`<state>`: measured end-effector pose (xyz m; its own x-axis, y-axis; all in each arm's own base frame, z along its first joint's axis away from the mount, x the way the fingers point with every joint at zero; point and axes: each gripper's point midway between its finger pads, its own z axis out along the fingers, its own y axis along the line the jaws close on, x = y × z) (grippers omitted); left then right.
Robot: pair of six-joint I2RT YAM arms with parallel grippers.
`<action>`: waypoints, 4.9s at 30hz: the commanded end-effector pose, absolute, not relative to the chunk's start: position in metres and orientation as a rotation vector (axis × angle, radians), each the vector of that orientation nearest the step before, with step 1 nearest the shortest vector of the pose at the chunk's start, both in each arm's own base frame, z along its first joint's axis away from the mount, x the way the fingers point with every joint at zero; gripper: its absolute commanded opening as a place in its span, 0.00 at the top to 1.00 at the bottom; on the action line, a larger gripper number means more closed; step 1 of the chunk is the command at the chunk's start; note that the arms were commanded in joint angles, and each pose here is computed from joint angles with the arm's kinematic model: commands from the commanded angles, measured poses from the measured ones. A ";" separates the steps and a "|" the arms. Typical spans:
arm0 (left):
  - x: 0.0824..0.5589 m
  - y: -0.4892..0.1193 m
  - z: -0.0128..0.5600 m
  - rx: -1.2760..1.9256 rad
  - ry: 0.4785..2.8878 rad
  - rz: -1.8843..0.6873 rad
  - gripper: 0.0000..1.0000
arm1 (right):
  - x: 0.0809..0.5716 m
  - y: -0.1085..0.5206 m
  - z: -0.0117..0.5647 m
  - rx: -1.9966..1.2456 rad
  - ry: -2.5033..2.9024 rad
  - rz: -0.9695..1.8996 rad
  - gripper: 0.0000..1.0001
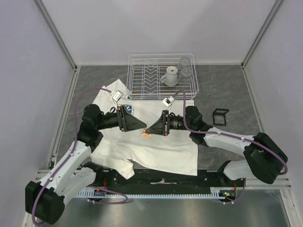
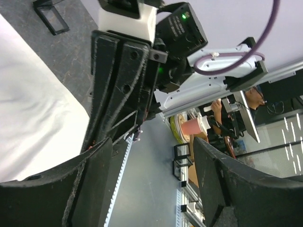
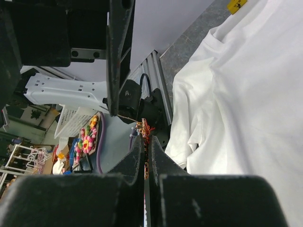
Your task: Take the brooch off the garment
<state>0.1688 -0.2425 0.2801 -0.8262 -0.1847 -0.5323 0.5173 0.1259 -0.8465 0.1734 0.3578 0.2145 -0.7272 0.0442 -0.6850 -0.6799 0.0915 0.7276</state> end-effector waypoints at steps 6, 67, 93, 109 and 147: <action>0.135 -0.245 0.286 0.378 1.828 -1.890 0.23 | 0.184 0.366 0.245 -0.506 1.706 1.793 1.00; 0.169 -0.226 0.257 0.304 1.964 -1.370 0.98 | 0.187 0.344 0.267 -0.556 1.751 1.701 0.28; 0.169 -0.237 0.258 0.251 1.989 -1.500 0.98 | 0.175 0.365 0.248 -0.696 1.765 1.678 0.71; 0.166 -0.242 0.259 0.208 1.967 -1.650 0.98 | 0.172 0.364 0.247 -0.749 1.743 1.642 0.73; 0.163 -0.236 0.257 0.066 1.930 -1.752 0.98 | 0.170 0.375 0.265 -0.616 1.690 1.731 0.58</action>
<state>0.1634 -0.2353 0.2447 -0.8635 -0.2743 -0.4232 0.3802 0.1972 -0.9036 0.1642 0.3654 0.2382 -0.7096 0.0135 -0.7045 -0.7028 0.0597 0.7089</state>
